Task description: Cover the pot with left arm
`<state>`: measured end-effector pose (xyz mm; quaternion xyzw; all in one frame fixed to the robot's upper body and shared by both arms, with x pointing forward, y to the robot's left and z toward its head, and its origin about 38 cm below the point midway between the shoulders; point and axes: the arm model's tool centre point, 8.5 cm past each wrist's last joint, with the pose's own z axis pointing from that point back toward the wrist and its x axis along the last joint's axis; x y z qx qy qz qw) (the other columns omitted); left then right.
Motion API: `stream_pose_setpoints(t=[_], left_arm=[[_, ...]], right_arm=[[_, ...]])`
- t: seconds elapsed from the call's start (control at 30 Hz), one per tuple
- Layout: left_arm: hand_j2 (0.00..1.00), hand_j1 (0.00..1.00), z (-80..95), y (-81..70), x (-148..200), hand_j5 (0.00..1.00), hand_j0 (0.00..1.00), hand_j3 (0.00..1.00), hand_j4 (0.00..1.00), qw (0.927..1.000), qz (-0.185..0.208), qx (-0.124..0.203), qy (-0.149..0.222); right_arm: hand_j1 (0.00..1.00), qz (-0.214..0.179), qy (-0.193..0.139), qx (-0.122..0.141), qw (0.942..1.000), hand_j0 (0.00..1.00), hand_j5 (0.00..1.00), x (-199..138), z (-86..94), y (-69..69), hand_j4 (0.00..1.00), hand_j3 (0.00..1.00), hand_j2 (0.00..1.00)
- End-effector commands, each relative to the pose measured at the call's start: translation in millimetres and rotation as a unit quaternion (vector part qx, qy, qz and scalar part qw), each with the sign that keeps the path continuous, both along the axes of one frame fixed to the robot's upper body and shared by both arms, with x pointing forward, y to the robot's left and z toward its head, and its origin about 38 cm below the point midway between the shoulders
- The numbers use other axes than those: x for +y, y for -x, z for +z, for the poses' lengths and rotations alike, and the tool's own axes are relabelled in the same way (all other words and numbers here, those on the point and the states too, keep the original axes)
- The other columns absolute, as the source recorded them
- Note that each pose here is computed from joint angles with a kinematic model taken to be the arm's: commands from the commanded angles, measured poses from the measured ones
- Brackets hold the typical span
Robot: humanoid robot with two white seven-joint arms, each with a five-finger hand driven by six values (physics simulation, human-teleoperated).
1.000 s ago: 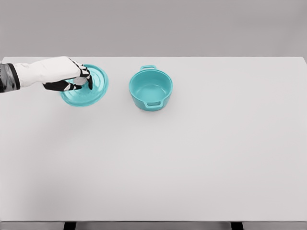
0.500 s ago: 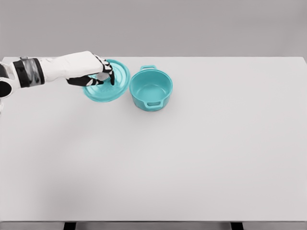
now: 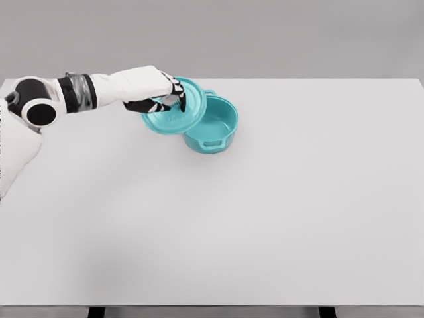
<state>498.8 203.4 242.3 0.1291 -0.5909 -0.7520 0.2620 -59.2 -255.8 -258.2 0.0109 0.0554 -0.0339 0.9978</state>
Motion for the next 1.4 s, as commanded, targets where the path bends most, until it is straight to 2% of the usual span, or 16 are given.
stream_pose_setpoints(t=[0.0,0.57,0.8,1.07,1.37], left_arm=[[0.49,0.49,-7.3,-3.1,-11.5,0.49,0.49,0.49,0.49,0.9999,-0.002,0.011,0.01],[0.49,0.49,-28.7,-24.7,-52.1,0.49,0.49,0.49,0.49,0.9989,0.005,0.045,0.01],[0.49,0.49,-31.6,-27.6,-68.6,0.49,0.49,0.49,0.49,0.9987,0.0,0.05,0.011],[0.49,0.49,-41.5,-29.9,-71.1,0.49,0.49,0.49,0.49,0.998,0.006,0.062,0.004],[0.51,0.51,-42.0,-32.1,-74.3,0.51,0.51,0.51,0.51,0.9978,0.007,0.066,0.005]], right_arm=[[1.0,-0.001,0.0,0.0,1.0,1.0,1.0,0.1,0.0,0.1,1.0,1.0,1.0],[1.0,0.0,0.0,0.0,1.0,1.0,1.0,0.1,0.0,0.1,1.0,1.0,1.0],[1.0,0.0,0.0,0.0,1.0,1.0,1.0,0.1,0.0,0.1,1.0,1.0,1.0],[1.0,0.0,0.0,0.0,1.0,1.0,1.0,0.1,0.0,0.1,1.0,1.0,1.0],[1.0,0.0,0.0,0.0,1.0,1.0,1.0,0.1,0.0,0.1,1.0,1.0,1.0]])
